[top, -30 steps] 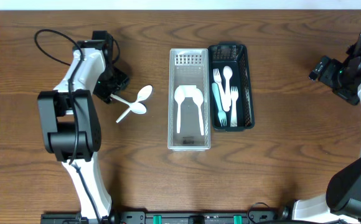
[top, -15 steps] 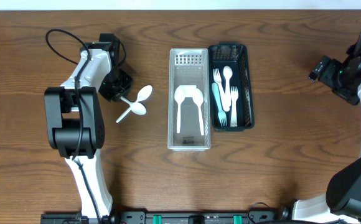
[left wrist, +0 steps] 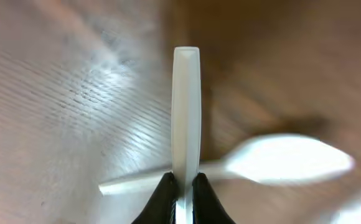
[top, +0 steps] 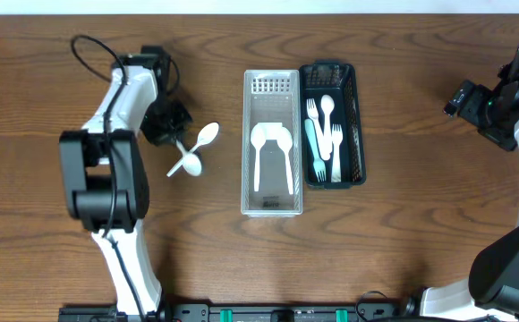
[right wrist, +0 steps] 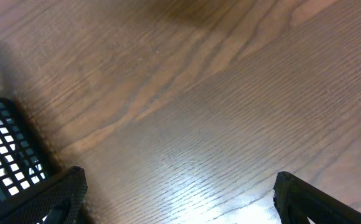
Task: Pack container
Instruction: 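Grasp a third white spoon with the left gripper, then drop the spoon into the clear tray with the left gripper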
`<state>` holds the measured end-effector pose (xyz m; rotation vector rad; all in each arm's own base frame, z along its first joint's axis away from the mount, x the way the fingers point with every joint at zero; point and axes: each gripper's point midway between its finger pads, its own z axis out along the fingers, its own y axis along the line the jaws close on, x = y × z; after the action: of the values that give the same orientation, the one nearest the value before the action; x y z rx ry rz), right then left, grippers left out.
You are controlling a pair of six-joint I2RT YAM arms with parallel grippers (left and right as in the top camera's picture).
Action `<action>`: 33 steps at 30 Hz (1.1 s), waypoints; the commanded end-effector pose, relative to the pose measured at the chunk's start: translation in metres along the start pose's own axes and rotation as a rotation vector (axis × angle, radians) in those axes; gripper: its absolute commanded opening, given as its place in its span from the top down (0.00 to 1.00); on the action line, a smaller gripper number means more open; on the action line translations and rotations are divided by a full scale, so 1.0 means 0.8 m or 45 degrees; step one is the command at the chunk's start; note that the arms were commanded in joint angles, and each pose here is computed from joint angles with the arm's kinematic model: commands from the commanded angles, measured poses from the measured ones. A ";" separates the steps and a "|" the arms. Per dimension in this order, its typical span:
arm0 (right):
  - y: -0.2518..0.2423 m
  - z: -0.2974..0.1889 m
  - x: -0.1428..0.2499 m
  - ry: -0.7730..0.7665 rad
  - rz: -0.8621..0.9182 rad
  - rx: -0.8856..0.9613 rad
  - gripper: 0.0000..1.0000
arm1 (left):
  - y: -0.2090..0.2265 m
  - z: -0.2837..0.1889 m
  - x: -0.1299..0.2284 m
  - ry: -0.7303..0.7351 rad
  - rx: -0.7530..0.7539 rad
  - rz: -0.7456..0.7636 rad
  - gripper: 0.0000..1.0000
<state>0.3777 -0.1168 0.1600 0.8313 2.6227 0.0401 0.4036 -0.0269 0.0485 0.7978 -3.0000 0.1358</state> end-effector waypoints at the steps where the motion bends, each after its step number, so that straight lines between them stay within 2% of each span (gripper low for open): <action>1: -0.003 0.000 0.000 0.003 0.025 0.000 0.01 | -0.058 -0.129 0.013 -0.286 0.207 0.326 0.94; 3: -0.003 0.000 0.000 0.003 0.025 0.000 0.01 | -0.082 -0.154 0.038 -0.342 0.240 0.462 0.94; 6: -0.003 0.000 0.000 0.003 0.026 0.000 0.01 | -0.114 -0.160 0.076 -0.344 0.248 0.605 0.94; 11: -0.003 0.000 0.000 0.003 0.026 0.000 0.01 | -0.164 -0.114 0.133 -0.296 0.194 0.807 0.94; 17: -0.003 0.000 0.000 0.003 0.025 0.000 0.01 | -0.183 -0.057 0.151 -0.243 0.103 0.885 0.90; 18: -0.003 0.000 0.000 0.003 0.025 0.000 0.01 | -0.184 -0.050 0.151 -0.231 0.094 0.888 0.85; 21: -0.003 0.000 0.001 0.004 0.025 0.000 0.01 | -0.182 -0.048 0.149 -0.225 0.086 0.883 0.48; 22: -0.003 0.000 0.000 0.003 0.025 0.000 0.01 | -0.179 -0.055 0.147 -0.229 0.087 0.874 0.33; 23: -0.003 0.000 0.000 0.003 0.025 0.000 0.01 | -0.175 -0.066 0.144 -0.235 0.089 0.866 0.28; 29: -0.003 0.000 0.000 0.003 0.025 0.000 0.01 | -0.130 -0.138 0.113 -0.333 0.097 0.968 0.21; 33: -0.003 0.000 0.000 0.003 0.025 0.000 0.01 | -0.083 -0.139 0.082 -0.305 0.025 1.093 0.21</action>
<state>0.3777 -0.1168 0.1600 0.8313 2.6227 0.0401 0.3729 -0.1370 0.1596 -0.3265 -3.3332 0.1639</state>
